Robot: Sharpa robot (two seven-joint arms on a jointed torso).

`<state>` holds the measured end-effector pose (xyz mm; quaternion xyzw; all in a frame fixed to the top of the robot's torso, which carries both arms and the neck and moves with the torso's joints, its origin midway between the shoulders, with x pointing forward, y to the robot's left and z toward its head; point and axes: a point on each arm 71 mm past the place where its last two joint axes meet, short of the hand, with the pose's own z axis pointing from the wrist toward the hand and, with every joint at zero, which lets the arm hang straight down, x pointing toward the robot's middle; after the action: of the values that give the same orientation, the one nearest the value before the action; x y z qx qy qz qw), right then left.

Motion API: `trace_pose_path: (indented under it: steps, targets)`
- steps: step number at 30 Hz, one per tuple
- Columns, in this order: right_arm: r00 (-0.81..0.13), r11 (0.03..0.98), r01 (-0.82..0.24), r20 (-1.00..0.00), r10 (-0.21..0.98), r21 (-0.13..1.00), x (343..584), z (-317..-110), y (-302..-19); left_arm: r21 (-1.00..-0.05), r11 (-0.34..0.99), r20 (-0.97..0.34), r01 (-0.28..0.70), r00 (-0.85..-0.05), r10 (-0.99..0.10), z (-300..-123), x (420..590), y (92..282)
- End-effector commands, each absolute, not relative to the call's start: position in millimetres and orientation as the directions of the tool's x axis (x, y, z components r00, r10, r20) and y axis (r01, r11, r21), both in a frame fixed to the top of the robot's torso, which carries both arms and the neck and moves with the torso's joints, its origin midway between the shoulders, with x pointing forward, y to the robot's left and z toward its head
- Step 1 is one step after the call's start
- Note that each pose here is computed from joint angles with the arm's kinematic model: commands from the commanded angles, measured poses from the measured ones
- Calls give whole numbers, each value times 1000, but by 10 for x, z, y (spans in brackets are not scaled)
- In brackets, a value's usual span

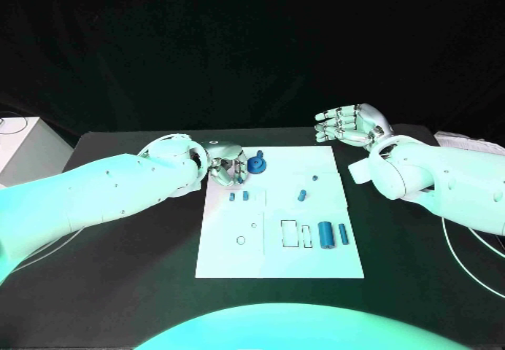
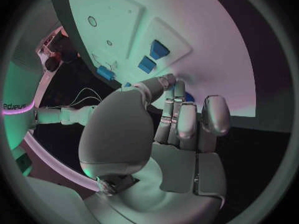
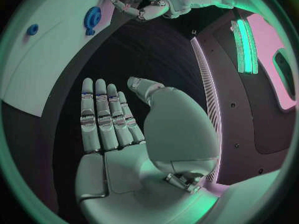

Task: Assemble the parts on the task board

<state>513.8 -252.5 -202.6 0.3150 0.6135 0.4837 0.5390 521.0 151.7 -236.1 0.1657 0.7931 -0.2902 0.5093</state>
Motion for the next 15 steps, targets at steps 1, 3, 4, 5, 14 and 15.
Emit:
trace_pose_path:
  steps: [1, 3, 4, 5, 14, 15]
  targets:
    - [-239, 329, -146, -356, 903, 933, 5131, -2023, -2505, -293, 773, -899, 562, -438, -22, -2375, 5201, 1486]
    - [-239, 329, -145, -356, 903, 933, 5131, -2023, -2505, -294, 772, -898, 564, -439, -22, -2377, 5200, 1476]
    - [-239, 329, -145, -356, 903, 933, 5131, -2023, -2505, -295, 771, -898, 565, -440, -22, -2380, 5198, 1469]
    - [-239, 329, -145, -356, 903, 933, 5131, -2023, -2505, -296, 770, -898, 565, -440, -21, -2383, 5197, 1464]
    - [-240, 329, -145, -355, 903, 933, 5128, -2023, -2504, -297, 772, -888, 562, -459, -7, -2421, 5188, 1449]
    - [-240, 329, -145, -355, 903, 933, 5128, -2023, -2505, -297, 772, -888, 562, -459, -7, -2422, 5188, 1447]
